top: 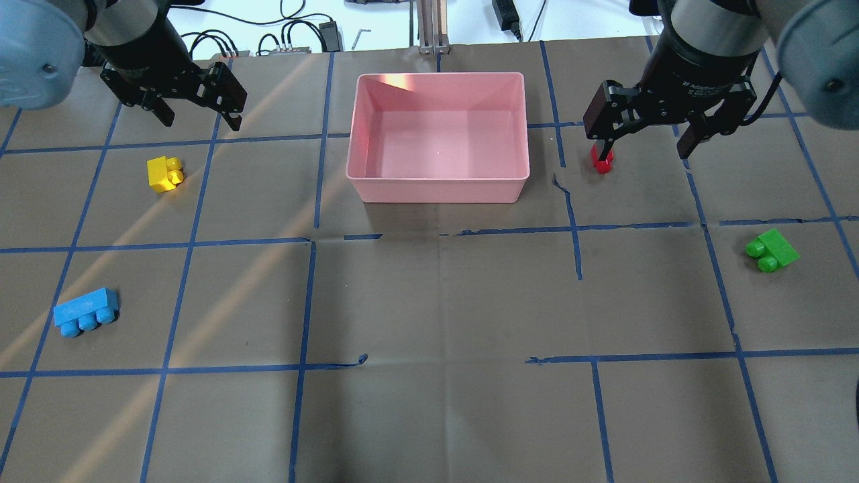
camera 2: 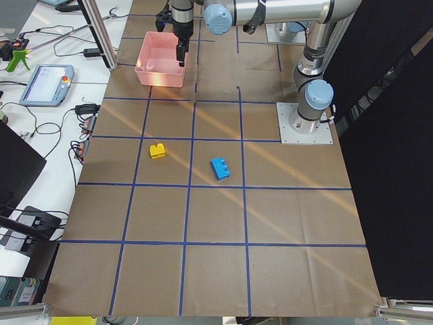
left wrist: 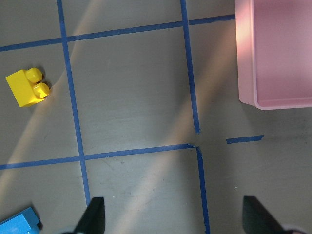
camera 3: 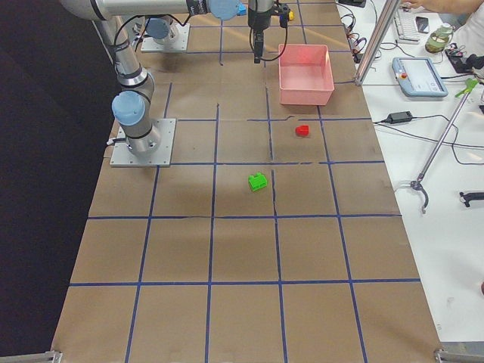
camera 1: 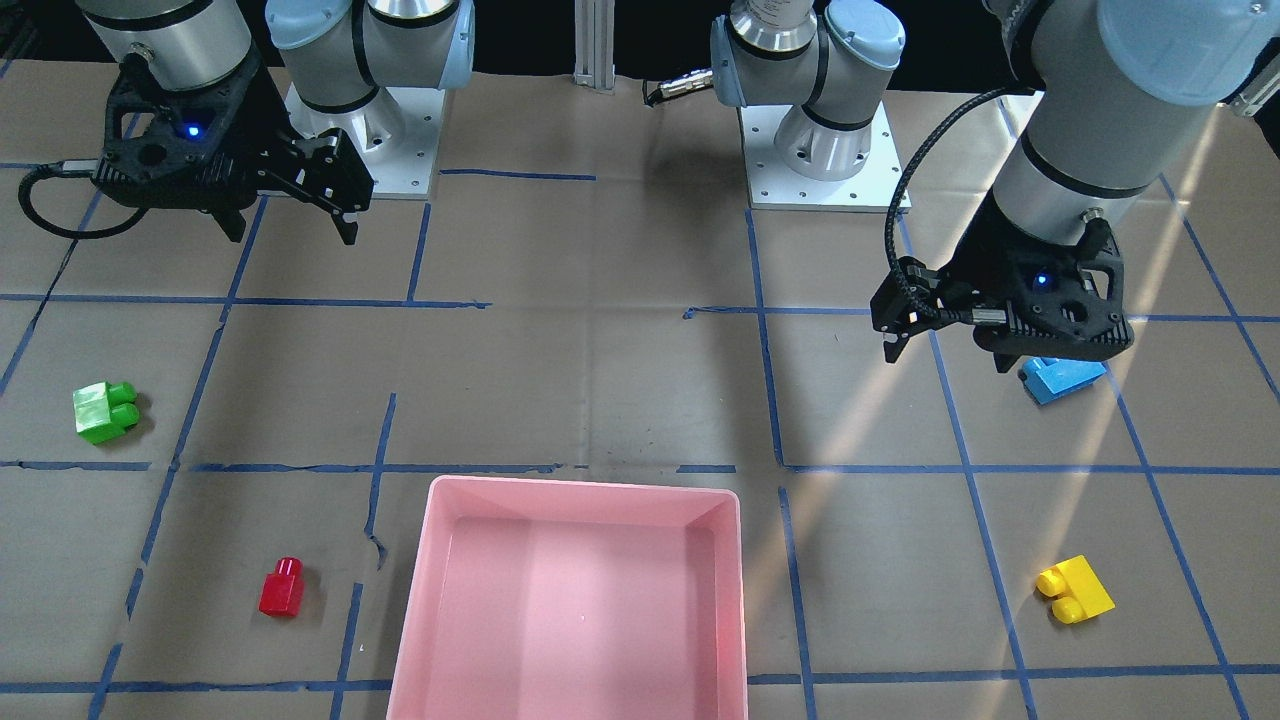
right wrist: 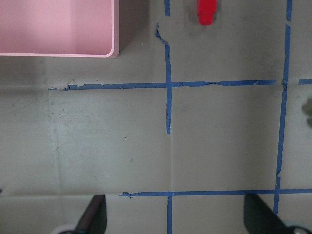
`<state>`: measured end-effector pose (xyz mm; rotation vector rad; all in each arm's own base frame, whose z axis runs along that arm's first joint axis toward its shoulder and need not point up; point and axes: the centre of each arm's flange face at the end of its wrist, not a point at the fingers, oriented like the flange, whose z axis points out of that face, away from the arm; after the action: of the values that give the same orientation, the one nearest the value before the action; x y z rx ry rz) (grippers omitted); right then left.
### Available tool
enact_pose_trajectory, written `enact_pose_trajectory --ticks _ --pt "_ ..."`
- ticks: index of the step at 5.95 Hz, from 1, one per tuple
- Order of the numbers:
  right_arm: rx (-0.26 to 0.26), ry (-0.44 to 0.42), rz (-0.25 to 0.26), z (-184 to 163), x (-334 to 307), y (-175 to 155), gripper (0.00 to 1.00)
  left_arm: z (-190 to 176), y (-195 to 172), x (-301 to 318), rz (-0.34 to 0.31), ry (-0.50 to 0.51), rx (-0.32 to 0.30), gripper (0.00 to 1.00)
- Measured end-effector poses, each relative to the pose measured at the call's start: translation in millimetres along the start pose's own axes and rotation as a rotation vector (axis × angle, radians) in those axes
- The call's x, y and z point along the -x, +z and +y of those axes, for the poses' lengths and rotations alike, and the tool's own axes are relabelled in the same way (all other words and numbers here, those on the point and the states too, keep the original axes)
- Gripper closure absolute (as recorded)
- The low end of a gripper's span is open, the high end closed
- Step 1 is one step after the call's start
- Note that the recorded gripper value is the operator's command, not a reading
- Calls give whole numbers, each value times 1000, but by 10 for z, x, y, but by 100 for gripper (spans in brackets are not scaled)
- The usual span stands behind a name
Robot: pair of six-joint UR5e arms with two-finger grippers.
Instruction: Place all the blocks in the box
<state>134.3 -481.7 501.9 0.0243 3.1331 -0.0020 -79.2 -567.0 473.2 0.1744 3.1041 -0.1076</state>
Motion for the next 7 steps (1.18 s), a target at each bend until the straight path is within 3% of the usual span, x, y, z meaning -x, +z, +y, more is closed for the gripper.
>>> enact_pose_trajectory --ticks 7 --pt "9 3 8 6 -22 26 0 -72 -81 321 -1 -41 -18 1"
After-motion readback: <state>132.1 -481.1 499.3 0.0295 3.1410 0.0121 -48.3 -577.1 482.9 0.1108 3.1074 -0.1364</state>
